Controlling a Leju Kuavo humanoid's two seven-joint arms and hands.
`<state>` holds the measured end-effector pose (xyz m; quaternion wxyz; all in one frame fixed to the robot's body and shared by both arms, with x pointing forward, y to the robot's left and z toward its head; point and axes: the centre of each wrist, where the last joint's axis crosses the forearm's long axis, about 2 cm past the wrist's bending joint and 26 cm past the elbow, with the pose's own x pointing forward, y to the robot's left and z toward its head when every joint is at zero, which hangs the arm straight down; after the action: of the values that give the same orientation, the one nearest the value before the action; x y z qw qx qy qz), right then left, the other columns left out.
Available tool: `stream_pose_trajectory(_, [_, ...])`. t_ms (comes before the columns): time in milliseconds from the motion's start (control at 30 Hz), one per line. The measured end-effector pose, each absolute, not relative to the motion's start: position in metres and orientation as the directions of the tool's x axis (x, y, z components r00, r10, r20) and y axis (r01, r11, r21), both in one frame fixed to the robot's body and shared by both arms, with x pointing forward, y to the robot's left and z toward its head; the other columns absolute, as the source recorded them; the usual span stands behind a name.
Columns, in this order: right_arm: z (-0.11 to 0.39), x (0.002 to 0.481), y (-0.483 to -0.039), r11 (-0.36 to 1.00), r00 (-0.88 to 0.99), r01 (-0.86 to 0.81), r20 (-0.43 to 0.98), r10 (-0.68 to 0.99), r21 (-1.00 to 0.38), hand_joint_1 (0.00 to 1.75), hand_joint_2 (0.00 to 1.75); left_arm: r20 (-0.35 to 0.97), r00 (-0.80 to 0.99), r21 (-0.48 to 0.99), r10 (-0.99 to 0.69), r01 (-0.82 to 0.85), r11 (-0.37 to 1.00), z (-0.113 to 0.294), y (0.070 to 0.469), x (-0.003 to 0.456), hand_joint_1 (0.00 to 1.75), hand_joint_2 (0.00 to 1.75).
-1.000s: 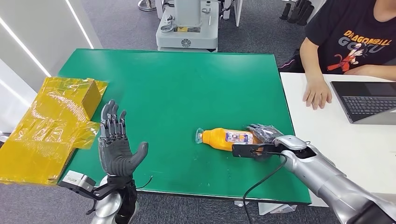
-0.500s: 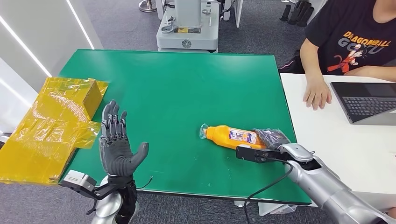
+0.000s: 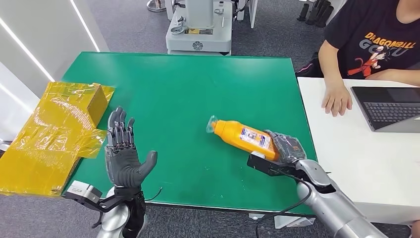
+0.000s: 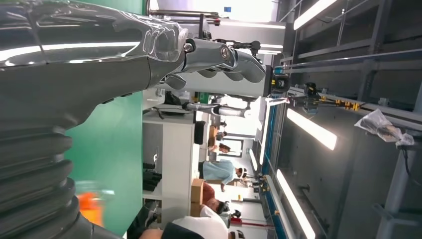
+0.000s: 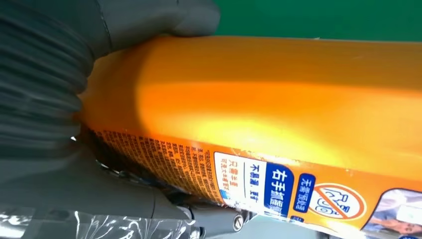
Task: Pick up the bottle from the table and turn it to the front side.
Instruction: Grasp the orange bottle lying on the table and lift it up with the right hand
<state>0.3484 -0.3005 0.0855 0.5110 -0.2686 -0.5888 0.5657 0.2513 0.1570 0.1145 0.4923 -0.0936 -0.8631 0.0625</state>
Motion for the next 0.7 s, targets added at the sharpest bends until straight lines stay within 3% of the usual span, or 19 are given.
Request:
stream_pose_trajectory(100, [0.090,0.347,-0.286,0.364,-0.326,-0.156,0.396,0.859,-0.918,1.75,1.75,0.837,-0.500,-0.205,0.224,0.094,0.974,0.115,0.155,0.251,0.00,1.75])
stream_pose_trajectory(267, [0.095,0.345,-0.278,0.503,-0.339,-0.075,0.496,0.799,-0.861,1.75,1.75,0.839,-0.497,-0.206,0.223,0.089,0.974,0.114,0.155,0.252,0.00,1.75])
stream_pose_trajectory(700, [0.103,0.341,-0.268,0.638,-0.427,0.069,0.555,0.714,-0.767,1.75,1.75,0.835,-0.499,-0.222,0.230,0.077,0.972,0.114,0.154,0.254,0.00,1.75])
